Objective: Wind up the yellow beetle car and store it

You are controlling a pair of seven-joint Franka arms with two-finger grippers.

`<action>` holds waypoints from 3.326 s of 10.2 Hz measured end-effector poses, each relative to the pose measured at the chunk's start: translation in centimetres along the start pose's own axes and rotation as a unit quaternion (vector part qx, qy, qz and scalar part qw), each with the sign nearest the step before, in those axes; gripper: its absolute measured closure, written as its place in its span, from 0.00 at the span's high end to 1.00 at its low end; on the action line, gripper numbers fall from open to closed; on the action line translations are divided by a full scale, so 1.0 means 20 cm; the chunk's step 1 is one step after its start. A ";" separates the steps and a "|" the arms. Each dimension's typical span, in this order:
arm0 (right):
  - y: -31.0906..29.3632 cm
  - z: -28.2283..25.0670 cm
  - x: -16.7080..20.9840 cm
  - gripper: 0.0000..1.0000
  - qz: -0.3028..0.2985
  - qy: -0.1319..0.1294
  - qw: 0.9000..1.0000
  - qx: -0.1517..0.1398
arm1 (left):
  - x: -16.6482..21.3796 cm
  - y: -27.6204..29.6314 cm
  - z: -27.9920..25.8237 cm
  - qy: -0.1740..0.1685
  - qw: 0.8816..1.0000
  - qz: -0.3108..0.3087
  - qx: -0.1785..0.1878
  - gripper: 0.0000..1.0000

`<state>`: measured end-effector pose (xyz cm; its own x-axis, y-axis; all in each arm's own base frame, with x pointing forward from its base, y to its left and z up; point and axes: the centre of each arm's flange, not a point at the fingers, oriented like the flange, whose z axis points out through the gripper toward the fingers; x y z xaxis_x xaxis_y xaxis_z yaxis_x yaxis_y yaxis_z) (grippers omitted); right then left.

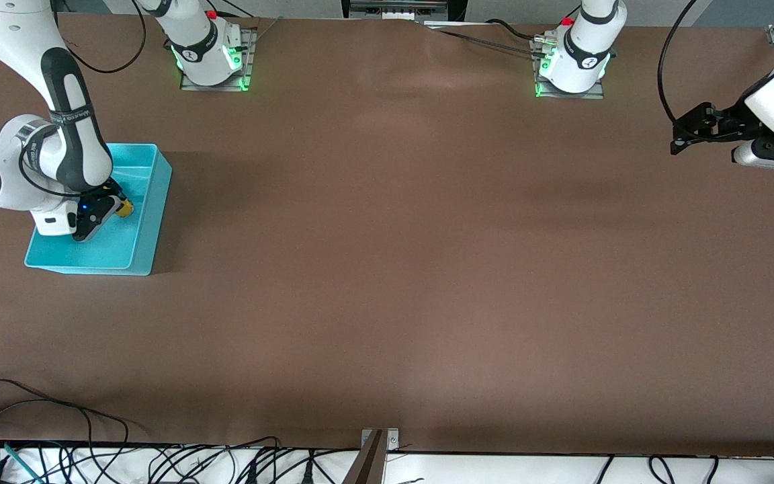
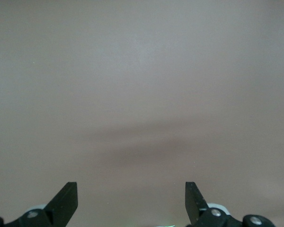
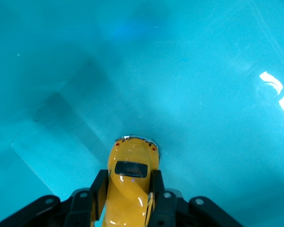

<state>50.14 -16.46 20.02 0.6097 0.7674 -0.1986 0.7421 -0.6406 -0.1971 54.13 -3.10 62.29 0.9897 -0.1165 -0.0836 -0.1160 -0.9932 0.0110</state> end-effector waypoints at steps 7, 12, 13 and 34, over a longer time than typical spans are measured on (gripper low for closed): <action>0.04 -0.13 0.06 0.78 0.007 0.004 1.000 0.001 | 0.00 0.00 0.00 0.000 1.000 0.001 0.000 1.00; 0.04 -0.94 0.33 0.84 0.120 0.007 0.992 0.032 | 0.00 0.00 0.00 0.000 1.000 0.001 0.000 1.00; -0.01 -1.10 0.40 0.85 0.155 0.008 0.987 0.027 | 0.00 0.00 0.00 0.000 1.000 0.000 0.000 1.00; -0.58 -1.85 0.54 1.00 0.439 0.050 0.897 -0.015 | 0.00 0.00 0.00 -0.001 1.000 -0.001 0.000 1.00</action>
<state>58.43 0.30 55.64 0.9836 -0.0322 -0.1777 -0.0293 -0.9994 0.0186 54.16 -3.02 62.23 0.9898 -0.1149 -0.0847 -0.1143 -0.9934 0.0111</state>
